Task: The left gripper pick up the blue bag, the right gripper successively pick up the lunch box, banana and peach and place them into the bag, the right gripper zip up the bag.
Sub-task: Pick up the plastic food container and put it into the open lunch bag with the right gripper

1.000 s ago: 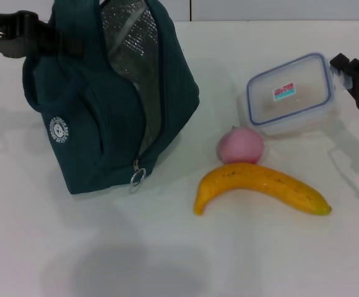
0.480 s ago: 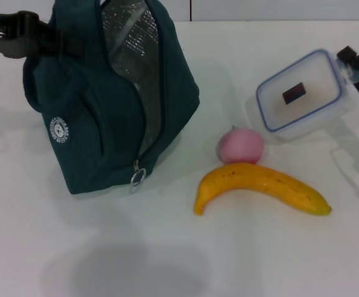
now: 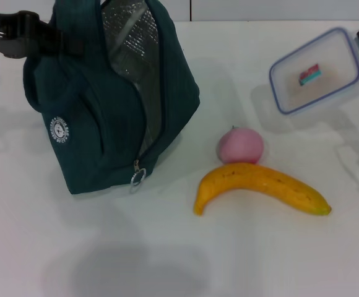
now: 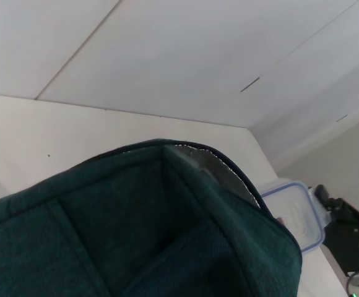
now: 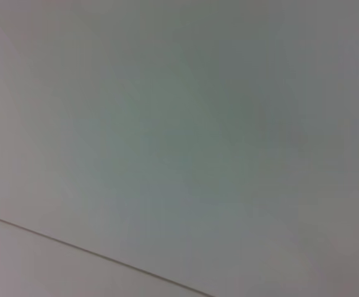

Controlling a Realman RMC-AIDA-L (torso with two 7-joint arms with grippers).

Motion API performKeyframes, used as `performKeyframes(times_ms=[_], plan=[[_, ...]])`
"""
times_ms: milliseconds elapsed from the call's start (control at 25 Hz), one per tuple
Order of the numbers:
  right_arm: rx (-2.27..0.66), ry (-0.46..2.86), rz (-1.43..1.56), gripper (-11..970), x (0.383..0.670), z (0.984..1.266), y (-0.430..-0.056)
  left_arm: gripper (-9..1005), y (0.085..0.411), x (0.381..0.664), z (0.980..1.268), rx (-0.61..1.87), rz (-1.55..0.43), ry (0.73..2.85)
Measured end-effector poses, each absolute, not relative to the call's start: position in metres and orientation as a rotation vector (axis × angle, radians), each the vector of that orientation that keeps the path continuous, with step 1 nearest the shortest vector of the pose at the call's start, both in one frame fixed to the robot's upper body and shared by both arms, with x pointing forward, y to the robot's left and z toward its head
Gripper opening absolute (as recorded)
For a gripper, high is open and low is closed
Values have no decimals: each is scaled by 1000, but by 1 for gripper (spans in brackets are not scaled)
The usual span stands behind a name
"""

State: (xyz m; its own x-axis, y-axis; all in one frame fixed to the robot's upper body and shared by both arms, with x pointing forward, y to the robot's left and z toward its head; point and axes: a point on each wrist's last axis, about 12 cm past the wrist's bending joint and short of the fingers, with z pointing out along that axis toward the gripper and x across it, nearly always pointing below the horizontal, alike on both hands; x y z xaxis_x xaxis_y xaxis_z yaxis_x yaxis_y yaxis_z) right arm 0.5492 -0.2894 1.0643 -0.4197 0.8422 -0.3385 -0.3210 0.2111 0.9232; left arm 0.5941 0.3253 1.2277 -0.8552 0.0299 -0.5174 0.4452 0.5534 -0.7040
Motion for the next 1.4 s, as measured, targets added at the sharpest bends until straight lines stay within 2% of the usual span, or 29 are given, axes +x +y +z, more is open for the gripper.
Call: performKeyframes(times_ms=[360, 600, 1080, 1400], plan=[[491, 1333, 1485, 97, 555, 1082, -290, 46, 322, 595, 1226, 383, -1261, 2342], [426, 1245, 1555, 97, 570, 1105, -280, 46, 316, 596, 1224, 395, -1282, 2340], [269, 1158, 1708, 100, 613, 1156, -234, 46, 307, 600, 1223, 397, -1315, 2337], [179, 1138, 1806, 111, 630, 1184, -204, 46, 300, 601, 1221, 402, -1334, 2331]])
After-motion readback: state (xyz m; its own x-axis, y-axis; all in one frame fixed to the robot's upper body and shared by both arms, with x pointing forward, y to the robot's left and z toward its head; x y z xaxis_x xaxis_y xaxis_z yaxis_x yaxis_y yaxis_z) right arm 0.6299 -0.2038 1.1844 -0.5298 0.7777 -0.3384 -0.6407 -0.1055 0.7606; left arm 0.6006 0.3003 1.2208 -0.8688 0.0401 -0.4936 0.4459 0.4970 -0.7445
